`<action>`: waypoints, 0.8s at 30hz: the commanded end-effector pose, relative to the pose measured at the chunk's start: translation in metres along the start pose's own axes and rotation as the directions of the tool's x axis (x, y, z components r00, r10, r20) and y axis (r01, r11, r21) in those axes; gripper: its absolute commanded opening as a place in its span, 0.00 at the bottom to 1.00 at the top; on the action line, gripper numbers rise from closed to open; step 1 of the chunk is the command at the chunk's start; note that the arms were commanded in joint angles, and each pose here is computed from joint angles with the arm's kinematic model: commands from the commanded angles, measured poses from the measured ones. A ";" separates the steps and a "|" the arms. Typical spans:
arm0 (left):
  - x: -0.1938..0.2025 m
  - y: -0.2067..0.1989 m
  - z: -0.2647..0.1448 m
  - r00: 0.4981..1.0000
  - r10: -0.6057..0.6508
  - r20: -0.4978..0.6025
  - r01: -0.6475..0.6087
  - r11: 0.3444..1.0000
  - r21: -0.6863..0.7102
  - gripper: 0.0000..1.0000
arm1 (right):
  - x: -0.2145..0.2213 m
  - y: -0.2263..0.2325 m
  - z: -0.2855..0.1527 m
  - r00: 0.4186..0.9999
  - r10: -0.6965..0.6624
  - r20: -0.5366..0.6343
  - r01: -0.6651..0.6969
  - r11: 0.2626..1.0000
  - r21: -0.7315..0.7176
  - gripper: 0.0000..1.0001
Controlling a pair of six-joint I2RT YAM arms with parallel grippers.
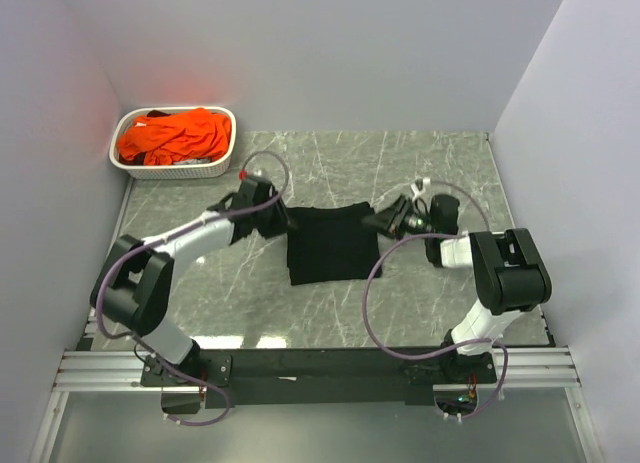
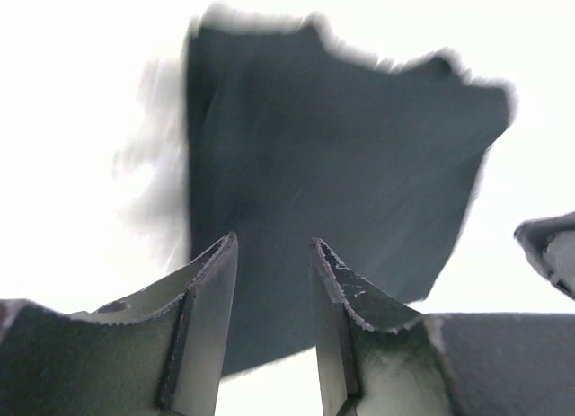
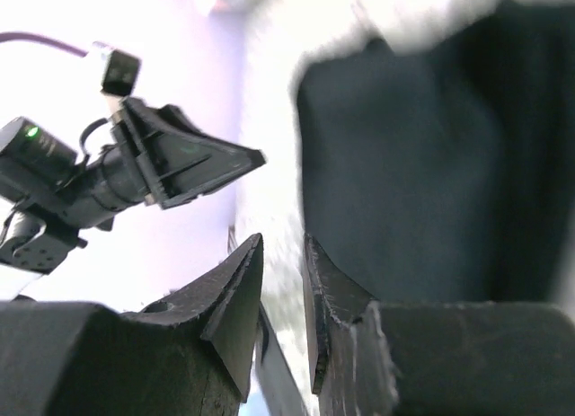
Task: Fold and stack the t-shirts
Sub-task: Fold the tshirt
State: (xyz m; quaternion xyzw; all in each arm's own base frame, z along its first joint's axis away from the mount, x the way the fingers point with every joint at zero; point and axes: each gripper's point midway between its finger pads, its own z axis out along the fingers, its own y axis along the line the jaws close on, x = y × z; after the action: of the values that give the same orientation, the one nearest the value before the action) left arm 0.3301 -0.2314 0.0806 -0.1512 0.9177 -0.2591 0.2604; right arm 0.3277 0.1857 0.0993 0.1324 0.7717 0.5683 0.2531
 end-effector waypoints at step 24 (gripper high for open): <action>-0.045 0.034 0.102 0.994 -0.079 -0.075 0.074 0.995 -0.071 0.41 | -0.082 -0.084 0.065 0.983 0.145 0.112 -0.158 0.981 0.116 0.31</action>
State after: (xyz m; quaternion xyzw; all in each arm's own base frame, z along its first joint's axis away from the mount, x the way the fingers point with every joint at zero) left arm 0.4332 -0.2421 0.0341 -0.1739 0.9140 -0.2835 0.2324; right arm 0.4370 0.1868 0.0320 0.2203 0.7750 0.5492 0.2218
